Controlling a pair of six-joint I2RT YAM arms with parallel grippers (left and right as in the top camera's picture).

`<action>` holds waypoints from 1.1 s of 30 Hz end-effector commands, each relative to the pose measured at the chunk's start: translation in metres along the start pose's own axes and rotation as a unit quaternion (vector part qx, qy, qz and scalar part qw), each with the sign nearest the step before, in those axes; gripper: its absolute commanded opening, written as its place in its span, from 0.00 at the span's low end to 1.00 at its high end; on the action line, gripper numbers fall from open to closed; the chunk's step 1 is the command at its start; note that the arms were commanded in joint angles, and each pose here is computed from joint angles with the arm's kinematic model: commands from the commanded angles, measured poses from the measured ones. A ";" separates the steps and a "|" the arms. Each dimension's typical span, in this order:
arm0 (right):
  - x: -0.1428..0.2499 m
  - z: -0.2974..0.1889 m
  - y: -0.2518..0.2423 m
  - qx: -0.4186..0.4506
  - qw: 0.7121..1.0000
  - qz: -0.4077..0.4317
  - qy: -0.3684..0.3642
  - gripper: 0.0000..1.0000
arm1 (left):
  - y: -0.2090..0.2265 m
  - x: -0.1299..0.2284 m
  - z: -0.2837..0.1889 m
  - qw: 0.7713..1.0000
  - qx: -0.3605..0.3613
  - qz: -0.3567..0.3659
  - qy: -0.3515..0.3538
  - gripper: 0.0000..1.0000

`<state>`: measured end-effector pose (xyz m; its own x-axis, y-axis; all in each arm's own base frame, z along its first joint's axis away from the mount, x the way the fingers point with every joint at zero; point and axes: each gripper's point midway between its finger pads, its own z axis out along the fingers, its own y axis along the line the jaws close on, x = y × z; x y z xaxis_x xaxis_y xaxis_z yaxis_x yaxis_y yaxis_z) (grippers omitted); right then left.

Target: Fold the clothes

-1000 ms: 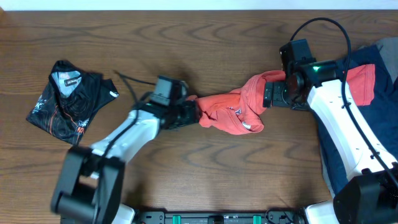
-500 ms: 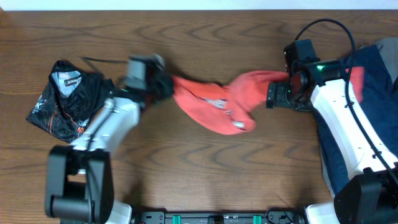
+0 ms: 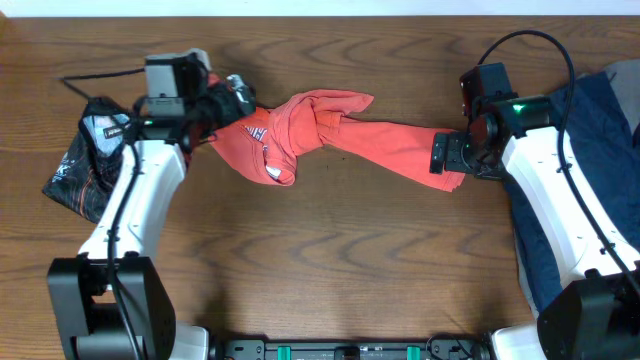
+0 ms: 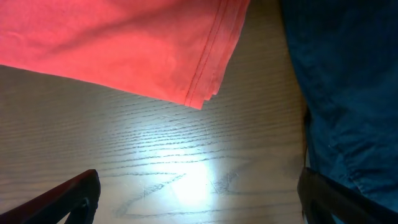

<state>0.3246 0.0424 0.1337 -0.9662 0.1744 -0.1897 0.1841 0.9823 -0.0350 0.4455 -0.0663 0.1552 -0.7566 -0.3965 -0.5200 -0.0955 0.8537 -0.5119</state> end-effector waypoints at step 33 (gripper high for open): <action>0.005 0.007 0.025 -0.071 0.996 -0.044 0.027 0.97 | -0.032 0.117 -0.082 0.978 -0.039 0.095 0.182 0.08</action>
<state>0.3280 0.0631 0.1324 -0.9777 0.1152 -0.1758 0.1046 0.9922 0.0685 0.3361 -0.1132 0.1645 -0.9179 -0.1359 -0.3727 0.0174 0.9248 -0.3801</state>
